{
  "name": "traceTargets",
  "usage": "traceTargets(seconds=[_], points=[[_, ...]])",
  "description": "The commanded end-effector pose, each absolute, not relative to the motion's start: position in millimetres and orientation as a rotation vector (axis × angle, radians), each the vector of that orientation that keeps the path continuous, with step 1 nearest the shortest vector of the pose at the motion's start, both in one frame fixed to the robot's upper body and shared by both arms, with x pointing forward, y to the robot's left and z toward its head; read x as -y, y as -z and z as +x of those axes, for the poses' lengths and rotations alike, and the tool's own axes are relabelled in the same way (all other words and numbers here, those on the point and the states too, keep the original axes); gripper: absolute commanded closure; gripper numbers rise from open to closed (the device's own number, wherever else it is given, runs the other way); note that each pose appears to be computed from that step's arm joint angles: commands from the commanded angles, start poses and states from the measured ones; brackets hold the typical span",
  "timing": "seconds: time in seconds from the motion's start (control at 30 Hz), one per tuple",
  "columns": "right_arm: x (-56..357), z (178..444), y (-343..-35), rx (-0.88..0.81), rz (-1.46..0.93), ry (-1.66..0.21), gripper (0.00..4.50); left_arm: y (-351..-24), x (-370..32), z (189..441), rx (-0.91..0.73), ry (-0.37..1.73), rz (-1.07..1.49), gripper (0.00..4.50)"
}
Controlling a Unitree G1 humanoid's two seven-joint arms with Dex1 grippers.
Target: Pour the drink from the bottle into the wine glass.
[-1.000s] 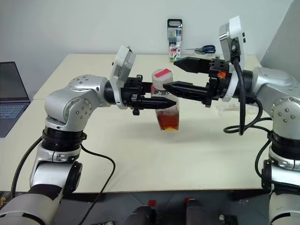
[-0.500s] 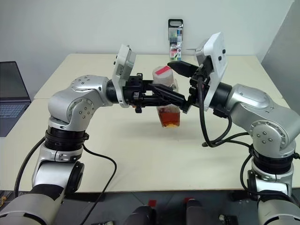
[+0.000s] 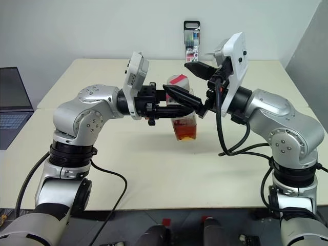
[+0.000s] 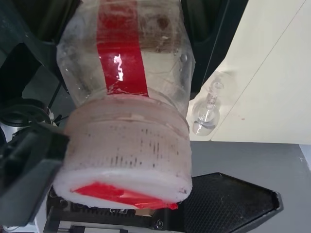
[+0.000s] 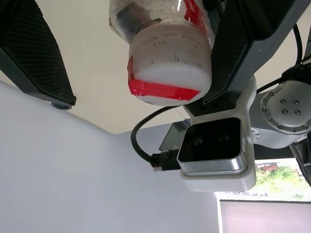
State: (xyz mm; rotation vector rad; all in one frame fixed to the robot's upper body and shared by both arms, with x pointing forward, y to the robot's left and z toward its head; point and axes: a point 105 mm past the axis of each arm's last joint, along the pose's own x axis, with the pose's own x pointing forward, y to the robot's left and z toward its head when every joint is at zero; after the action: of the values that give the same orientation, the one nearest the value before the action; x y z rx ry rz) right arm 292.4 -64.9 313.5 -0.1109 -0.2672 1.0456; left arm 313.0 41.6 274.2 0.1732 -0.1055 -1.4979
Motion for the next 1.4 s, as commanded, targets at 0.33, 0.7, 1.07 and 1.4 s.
traceTargets(seconds=[0.33, 0.7, 1.07, 1.4], points=[[96, 294, -322, 0.288, -0.175, -0.972, 0.03, -290, -42, 308, 0.178, 1.505, 0.210, 2.53], [100, 293, -321, 0.276, -0.176, -0.972, 0.03, -290, -43, 310, 0.182, 1.496, 0.207, 2.53], [85, 269, -318, 0.238, -0.094, -1.145, 0.03, -289, -44, 311, 0.179, 1.489, 0.210, 2.53], [66, 277, -317, 0.266, -0.096, -1.142, 0.03, -290, -42, 312, 0.183, 1.490, 0.212, 2.53]])
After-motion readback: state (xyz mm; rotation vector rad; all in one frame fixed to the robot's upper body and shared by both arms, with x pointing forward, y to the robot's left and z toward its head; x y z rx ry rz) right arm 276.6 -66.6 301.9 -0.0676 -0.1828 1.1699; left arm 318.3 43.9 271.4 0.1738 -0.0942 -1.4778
